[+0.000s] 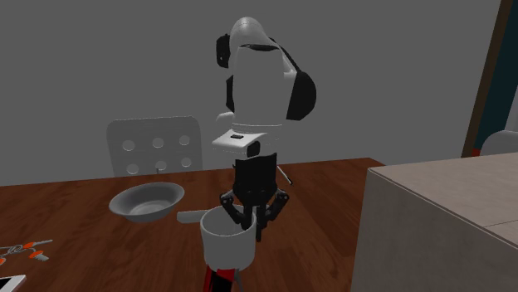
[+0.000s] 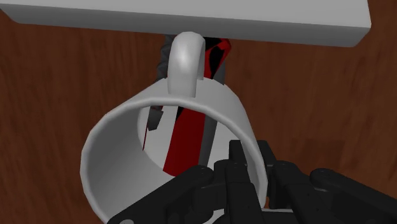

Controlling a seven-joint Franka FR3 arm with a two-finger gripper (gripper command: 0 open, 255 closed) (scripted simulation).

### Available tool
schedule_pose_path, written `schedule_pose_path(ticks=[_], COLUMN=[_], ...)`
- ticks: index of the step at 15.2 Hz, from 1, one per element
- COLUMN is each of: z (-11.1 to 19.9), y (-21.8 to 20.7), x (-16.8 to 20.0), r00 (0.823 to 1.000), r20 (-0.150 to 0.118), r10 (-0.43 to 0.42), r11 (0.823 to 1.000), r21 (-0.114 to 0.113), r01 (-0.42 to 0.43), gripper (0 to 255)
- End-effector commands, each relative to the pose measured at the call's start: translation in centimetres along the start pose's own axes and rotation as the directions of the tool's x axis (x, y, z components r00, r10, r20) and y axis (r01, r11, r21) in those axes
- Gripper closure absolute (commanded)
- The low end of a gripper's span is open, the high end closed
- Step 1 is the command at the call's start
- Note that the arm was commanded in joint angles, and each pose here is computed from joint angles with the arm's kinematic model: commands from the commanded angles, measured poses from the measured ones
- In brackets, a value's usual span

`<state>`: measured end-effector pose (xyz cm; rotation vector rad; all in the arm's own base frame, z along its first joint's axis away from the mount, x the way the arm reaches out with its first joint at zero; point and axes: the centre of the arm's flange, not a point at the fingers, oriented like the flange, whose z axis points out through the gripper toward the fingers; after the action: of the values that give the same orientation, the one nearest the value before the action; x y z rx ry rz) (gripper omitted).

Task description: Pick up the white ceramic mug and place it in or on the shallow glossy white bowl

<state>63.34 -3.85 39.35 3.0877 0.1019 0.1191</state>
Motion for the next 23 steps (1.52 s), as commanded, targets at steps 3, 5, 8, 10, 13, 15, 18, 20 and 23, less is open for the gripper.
schedule_pose_path(ticks=[3,5,8,10,13,15,18,20,23], z=[-1.0,-2.1,-3.7,-4.7,-6.3,-7.3,-8.9,-10.0,-11.6], y=[0.0,0.1,0.2,0.2,0.3,0.4,0.5,0.5,0.6], x=[0.1,0.2,0.3,0.4,0.5,0.6,0.7,0.8,0.9], r00=[1.000,1.000,1.000,1.000,1.000,1.000,1.000,1.000,1.000], r20=[0.000,0.000,0.000,0.000,0.000,0.000,0.000,0.000,0.000], r10=[0.000,0.000,0.000,0.000,0.000,0.000,0.000,0.000,0.000], r11=[1.000,1.000,1.000,1.000,1.000,1.000,1.000,1.000,1.000], r21=[0.000,0.000,0.000,0.000,0.000,0.000,0.000,0.000,0.000], r01=[0.000,0.000,0.000,0.000,0.000,0.000,0.000,0.000,0.000], gripper=[255,255,255,255,255,255,255,255,255])
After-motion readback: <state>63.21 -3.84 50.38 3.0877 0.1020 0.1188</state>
